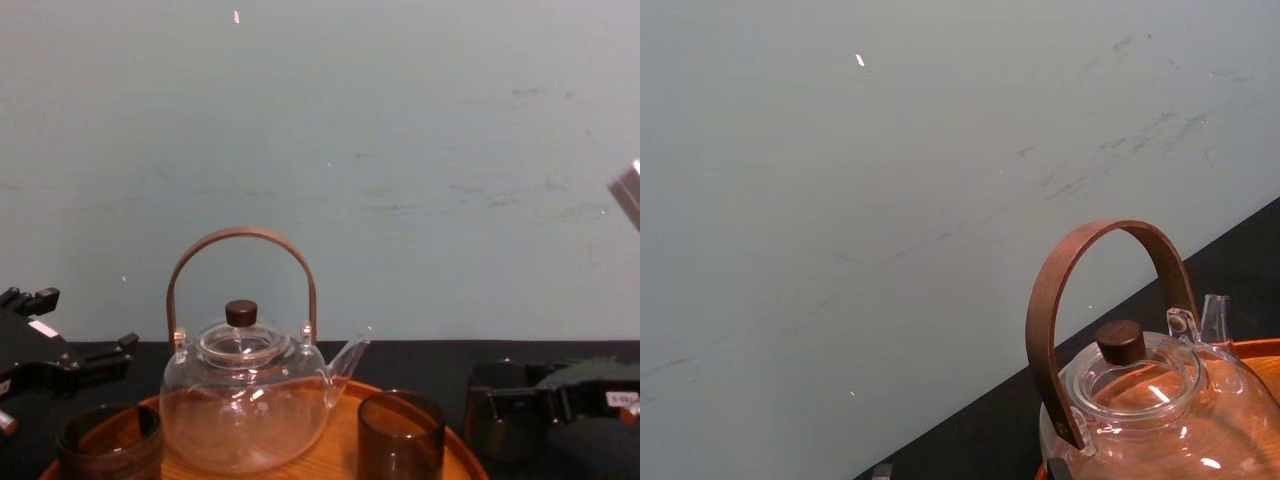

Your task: Pick up the glass from the table and place it on the tray.

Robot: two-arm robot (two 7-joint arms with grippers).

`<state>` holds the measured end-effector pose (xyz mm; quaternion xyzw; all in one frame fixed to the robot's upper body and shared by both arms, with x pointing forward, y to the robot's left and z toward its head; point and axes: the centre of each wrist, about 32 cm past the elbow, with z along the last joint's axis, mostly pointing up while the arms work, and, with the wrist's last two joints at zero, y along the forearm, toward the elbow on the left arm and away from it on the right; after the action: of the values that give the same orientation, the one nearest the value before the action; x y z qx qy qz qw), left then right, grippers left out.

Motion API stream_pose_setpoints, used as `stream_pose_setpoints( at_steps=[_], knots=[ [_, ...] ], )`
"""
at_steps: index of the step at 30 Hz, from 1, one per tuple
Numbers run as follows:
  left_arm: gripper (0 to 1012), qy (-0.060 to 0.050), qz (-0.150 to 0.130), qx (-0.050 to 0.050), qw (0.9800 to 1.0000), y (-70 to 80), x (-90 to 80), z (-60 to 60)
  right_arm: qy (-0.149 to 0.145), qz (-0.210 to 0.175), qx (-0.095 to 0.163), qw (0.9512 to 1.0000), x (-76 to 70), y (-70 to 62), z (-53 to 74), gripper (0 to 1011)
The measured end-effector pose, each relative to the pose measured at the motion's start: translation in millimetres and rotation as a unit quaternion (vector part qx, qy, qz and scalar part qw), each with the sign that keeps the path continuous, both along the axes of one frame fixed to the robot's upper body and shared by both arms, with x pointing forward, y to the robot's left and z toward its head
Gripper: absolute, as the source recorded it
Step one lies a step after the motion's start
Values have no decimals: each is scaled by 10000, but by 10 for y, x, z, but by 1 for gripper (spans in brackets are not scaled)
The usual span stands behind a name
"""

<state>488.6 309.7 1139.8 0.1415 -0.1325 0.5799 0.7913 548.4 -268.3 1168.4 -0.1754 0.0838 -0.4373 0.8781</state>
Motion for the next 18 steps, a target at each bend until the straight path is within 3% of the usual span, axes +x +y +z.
stream_pose_setpoints(
  at_steps=[6, 18],
  knots=[
    [1001, 0, 0, 0, 10000, 0, 0, 0, -110, 59, 27, 9999, -114, -91, 50, 902],
    [1001, 0, 0, 0, 10000, 0, 0, 0, -255, 256, -95, 9993, -475, -330, 120, 902]
  ],
)
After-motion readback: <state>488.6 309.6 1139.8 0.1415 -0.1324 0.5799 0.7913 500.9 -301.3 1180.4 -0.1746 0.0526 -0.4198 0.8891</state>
